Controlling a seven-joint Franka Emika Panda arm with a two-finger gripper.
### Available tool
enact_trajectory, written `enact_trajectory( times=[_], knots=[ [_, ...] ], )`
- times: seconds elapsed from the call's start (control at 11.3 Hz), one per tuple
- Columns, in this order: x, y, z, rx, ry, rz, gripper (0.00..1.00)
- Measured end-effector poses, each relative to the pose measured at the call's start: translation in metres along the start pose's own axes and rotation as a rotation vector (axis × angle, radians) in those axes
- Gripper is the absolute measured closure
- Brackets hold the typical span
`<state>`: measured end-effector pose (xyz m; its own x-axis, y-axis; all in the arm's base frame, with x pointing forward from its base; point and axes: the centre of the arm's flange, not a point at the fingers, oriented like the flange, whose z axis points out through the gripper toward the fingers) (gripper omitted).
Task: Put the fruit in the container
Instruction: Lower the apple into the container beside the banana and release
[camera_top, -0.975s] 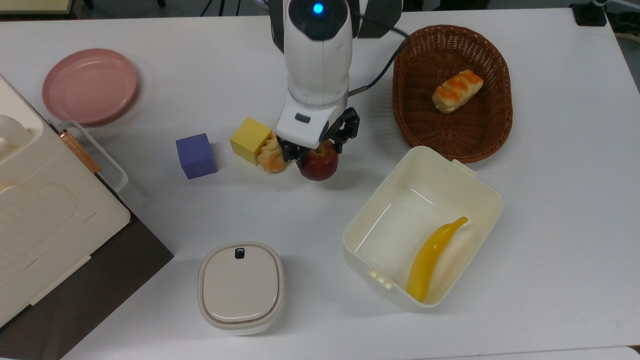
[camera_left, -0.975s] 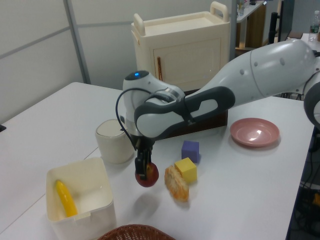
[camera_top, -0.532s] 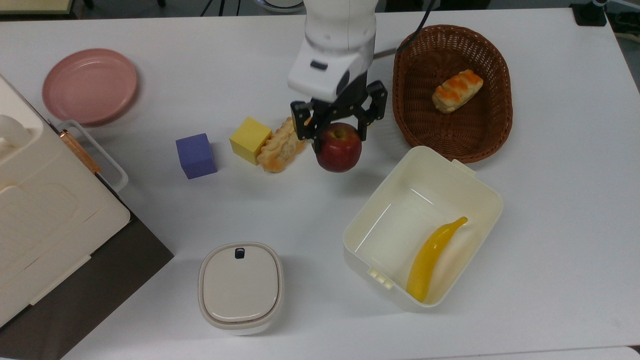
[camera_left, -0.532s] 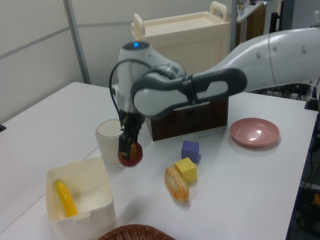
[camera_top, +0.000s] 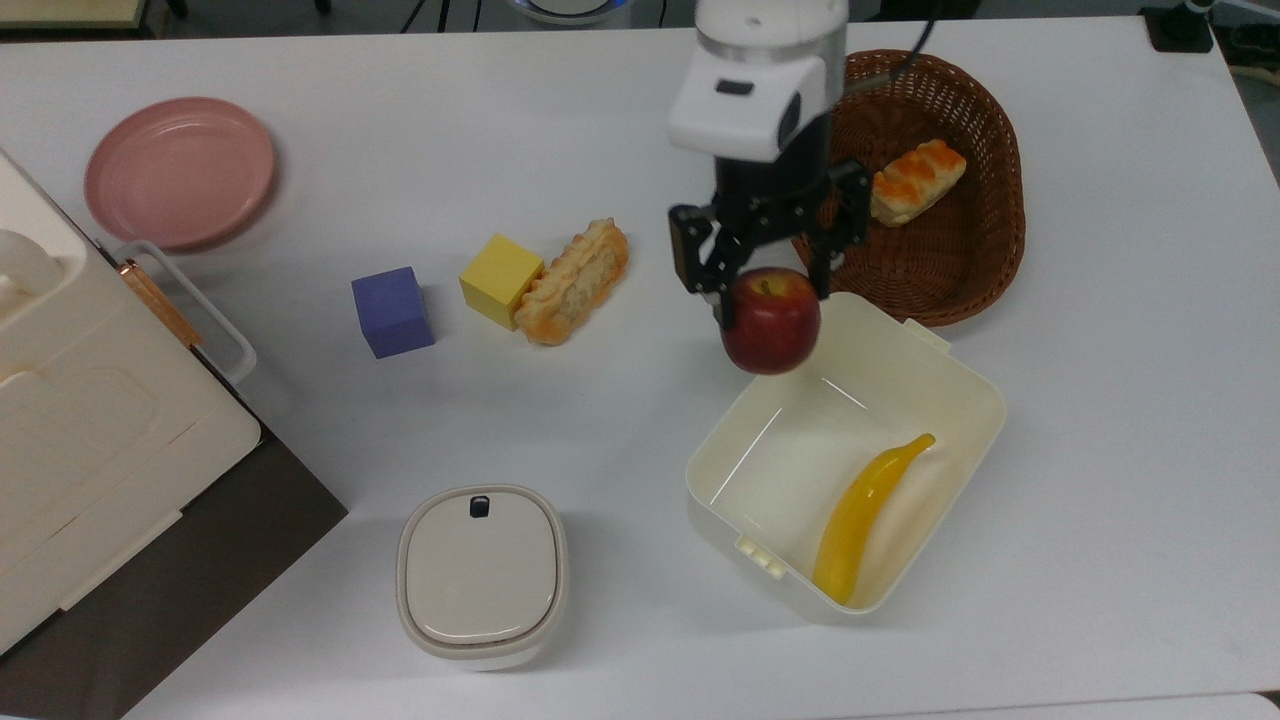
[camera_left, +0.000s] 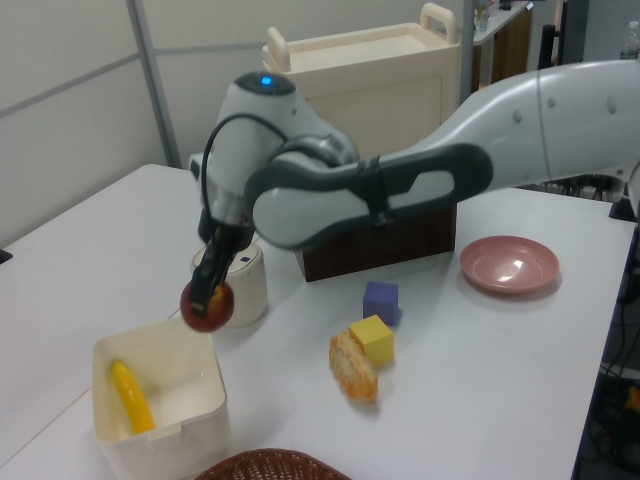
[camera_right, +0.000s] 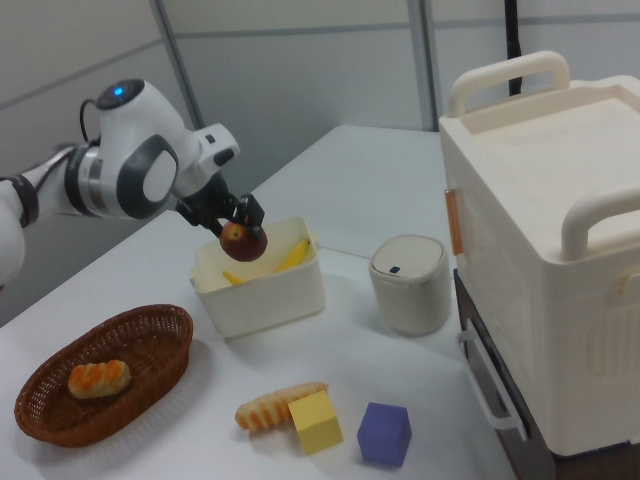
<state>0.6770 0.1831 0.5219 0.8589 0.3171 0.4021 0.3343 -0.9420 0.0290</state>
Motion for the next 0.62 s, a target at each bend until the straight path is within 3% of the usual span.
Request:
enact_trajectory(
  times=[0.27, 0.44, 0.62],
  knots=[
    [-0.0006, -0.0055, 0.0223, 0.005, -0.007, 0.032, 0.13],
    [0.0004, -0.0062, 0.0201, 0.006, -0.003, 0.033, 0.00],
    [-0.0004, -0.0064, 0.0215, 0.006, -0.006, 0.033, 0.00]
  ],
)
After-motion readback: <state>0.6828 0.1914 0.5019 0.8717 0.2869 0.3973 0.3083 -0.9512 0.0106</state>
